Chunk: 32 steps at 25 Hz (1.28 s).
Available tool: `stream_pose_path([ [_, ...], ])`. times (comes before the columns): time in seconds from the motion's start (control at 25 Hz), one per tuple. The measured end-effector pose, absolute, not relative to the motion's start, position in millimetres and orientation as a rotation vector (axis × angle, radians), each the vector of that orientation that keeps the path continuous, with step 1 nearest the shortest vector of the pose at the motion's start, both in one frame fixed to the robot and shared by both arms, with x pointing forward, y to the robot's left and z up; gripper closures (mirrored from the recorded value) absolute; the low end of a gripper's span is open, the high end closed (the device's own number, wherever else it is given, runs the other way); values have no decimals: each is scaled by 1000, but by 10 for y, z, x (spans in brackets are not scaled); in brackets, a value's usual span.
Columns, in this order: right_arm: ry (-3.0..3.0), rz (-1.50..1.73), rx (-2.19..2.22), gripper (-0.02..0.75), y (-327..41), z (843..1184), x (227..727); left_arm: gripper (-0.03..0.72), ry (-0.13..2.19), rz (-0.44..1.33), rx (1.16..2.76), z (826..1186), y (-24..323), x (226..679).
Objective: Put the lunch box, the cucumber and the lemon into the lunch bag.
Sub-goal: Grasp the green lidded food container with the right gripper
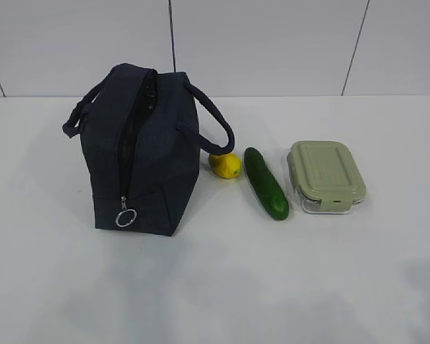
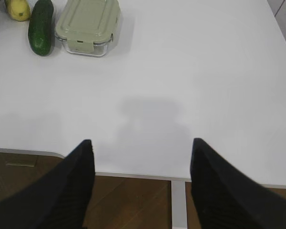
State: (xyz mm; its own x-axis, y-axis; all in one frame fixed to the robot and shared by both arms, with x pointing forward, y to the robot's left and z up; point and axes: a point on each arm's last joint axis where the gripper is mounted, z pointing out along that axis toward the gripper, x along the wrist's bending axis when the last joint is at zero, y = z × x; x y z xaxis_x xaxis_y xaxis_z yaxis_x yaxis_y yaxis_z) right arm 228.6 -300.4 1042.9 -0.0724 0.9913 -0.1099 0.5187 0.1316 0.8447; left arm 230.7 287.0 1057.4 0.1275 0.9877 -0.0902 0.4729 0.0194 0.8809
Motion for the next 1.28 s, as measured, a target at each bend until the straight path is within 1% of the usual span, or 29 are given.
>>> stream_pose_path([
  [0.84,1681,838,1490,262,-3004,10429,2286,316,1464,784,1577,10574,2870,2307],
  [0.96,1671,846,1506,248,-3004,10429,2286,316,1464,784,1577,10574,2870,2307],
  [1.08,1680,840,1526,211,-3002,10445,2308,316,1464,784,1577,10574,2870,2307],
  [1.16,1699,832,1545,190,-2995,10488,2352,316,1464,784,1577,10574,2870,2307],
  [1.28,1728,833,1574,180,-2976,10581,2428,316,1464,784,1577,10574,2870,2307],
])
